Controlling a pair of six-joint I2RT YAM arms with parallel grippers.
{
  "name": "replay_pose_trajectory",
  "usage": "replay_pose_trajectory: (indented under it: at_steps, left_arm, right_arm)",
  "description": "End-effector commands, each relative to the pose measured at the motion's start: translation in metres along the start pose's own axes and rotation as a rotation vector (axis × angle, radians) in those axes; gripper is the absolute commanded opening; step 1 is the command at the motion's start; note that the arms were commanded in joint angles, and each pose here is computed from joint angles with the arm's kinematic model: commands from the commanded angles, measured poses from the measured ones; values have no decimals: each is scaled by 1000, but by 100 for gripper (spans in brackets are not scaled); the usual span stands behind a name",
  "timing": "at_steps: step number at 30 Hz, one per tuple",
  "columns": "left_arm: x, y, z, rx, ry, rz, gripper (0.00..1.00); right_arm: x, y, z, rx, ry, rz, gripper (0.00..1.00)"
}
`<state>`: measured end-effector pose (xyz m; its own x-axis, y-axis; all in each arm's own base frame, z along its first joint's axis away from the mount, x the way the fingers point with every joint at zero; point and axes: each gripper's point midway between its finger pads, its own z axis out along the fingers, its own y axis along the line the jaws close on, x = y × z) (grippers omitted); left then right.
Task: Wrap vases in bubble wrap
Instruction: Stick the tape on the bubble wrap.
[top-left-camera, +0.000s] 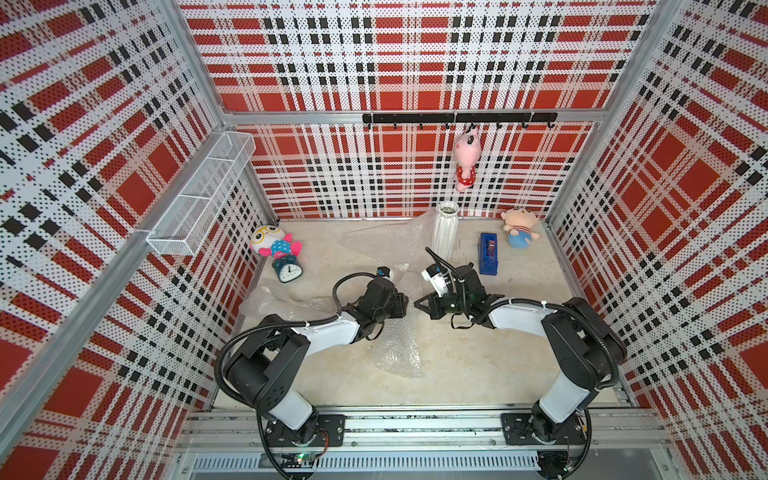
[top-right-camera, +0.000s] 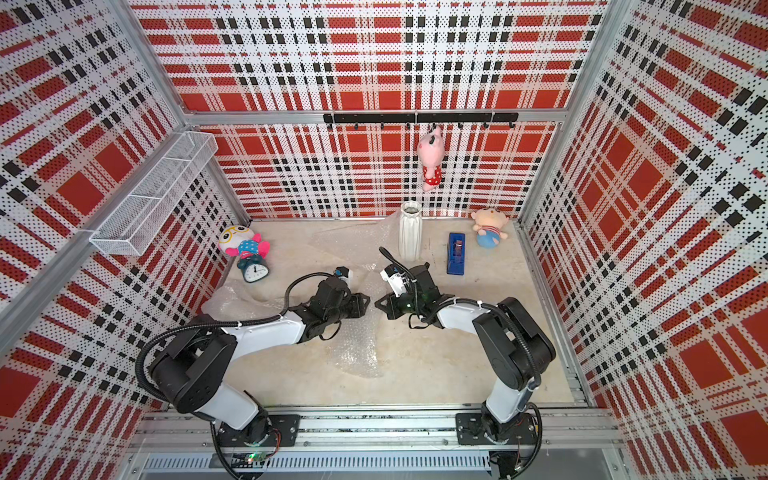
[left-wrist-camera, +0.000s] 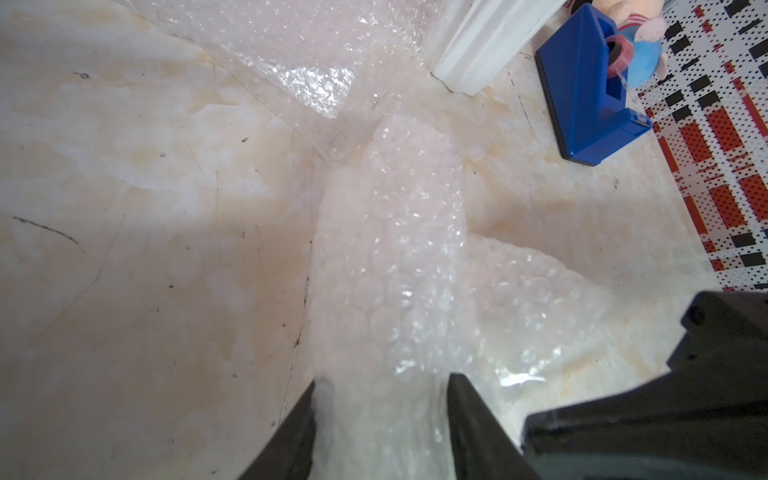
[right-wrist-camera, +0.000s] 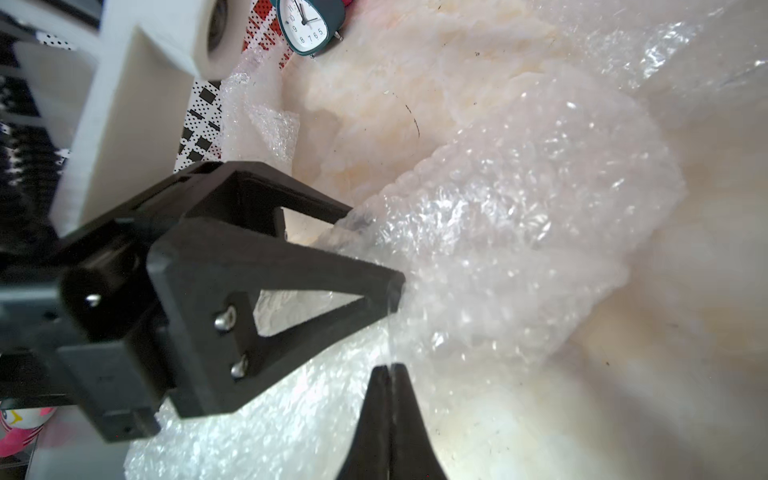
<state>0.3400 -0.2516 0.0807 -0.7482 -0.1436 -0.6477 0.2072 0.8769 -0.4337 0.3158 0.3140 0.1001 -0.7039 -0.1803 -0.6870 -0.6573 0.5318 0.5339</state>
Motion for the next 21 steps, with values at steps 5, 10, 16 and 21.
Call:
replay_pose_trajectory:
  at_steps: [5, 10, 16, 21]
  left_arm:
    - [33, 12, 1, -42, 106, 22, 48]
    - [33, 12, 2, -41, 107, 25, 47]
    - [33, 13, 0, -45, 106, 24, 47]
    - [32, 13, 0, -47, 106, 27, 47]
  right_arm:
    - [-3, 1, -1, 12, -5, -32, 0]
    - [1, -4, 6, 13, 18, -29, 0]
    - [-1, -9, 8, 47, 39, -54, 0]
    - [-7, -7, 4, 59, 65, -99, 0]
